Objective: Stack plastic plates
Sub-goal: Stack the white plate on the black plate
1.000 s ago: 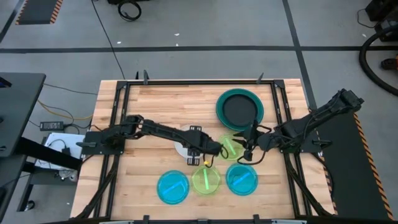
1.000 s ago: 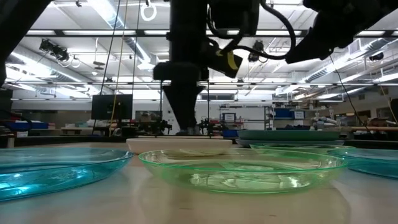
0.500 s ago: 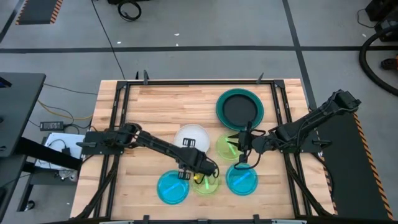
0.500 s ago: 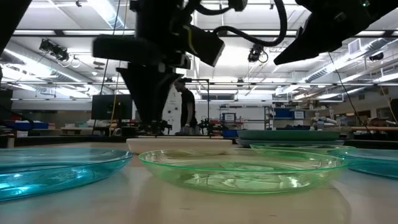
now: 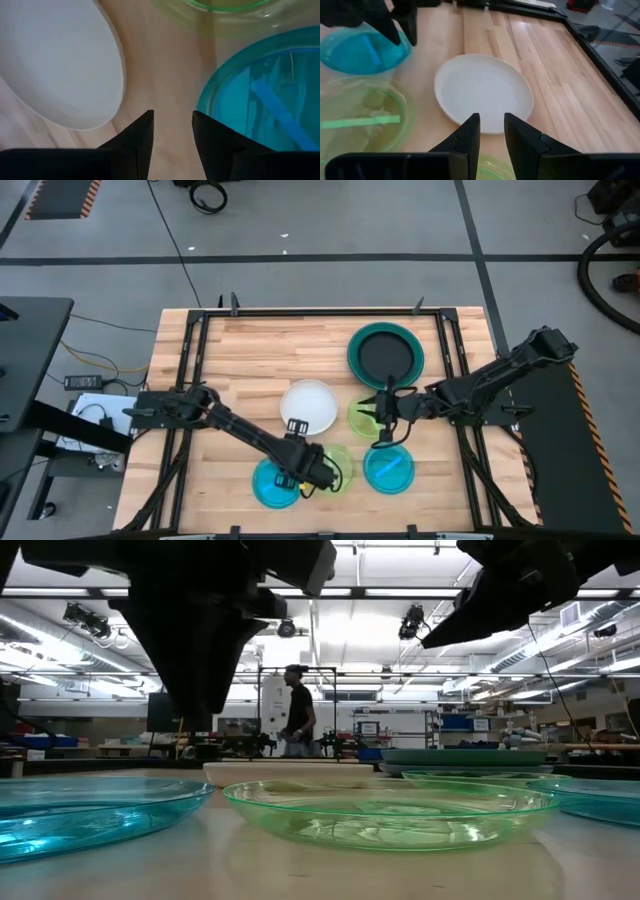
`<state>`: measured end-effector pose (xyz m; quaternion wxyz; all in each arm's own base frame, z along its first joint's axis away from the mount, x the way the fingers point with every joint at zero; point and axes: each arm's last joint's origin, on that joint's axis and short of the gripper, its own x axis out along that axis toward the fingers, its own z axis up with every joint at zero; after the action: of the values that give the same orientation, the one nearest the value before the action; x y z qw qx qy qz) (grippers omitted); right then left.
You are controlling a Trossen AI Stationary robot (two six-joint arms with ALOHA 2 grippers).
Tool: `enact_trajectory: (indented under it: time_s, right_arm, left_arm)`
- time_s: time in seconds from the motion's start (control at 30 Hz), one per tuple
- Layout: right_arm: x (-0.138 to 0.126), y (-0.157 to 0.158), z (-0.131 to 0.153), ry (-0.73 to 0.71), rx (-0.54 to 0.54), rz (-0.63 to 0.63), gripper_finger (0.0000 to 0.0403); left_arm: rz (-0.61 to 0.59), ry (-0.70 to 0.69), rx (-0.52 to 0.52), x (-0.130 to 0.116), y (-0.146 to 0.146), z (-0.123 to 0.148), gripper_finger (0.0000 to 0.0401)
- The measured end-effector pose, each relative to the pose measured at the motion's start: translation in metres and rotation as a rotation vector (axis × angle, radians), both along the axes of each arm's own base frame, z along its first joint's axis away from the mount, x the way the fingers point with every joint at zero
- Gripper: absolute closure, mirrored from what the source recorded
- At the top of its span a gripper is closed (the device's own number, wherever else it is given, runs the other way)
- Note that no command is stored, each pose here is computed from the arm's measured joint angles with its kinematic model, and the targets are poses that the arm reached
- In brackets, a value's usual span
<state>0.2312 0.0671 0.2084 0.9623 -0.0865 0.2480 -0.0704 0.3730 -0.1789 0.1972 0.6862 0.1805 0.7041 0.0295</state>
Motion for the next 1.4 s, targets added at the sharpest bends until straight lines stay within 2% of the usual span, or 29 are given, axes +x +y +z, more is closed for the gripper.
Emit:
enact_trajectory:
  time_s: [0.3, 0.57, 0.73, 0.97, 1.3, 1.4]
  right_arm:
    - [0.003, 0.001, -0.006, 0.027, -0.009, -0.003, 0.0305]
    - [0.006, 0.002, -0.004, -0.005, -0.05, 0.023, 0.0305]
    - [0.007, 0.002, -0.002, -0.023, -0.072, 0.043, 0.0305]
    - [0.007, 0.002, -0.002, -0.019, -0.081, 0.045, 0.0305]
    - [0.006, 0.002, -0.003, -0.01, -0.067, 0.04, 0.0305]
    - [0.006, 0.002, -0.003, -0.012, -0.064, 0.042, 0.0305]
  left_arm:
    - [0.059, -0.029, -0.006, -0.006, -0.012, 0.0, 0.0259]
    - [-0.017, -0.046, 0.059, -0.019, -0.029, 0.004, 0.0259]
    - [-0.032, -0.074, 0.083, -0.021, -0.029, 0.011, 0.0259]
    - [-0.149, -0.065, 0.145, -0.021, -0.028, 0.013, 0.0259]
    - [-0.246, -0.037, 0.167, -0.021, -0.027, 0.013, 0.0259]
    - [-0.252, -0.07, 0.15, -0.025, -0.023, 0.013, 0.0259]
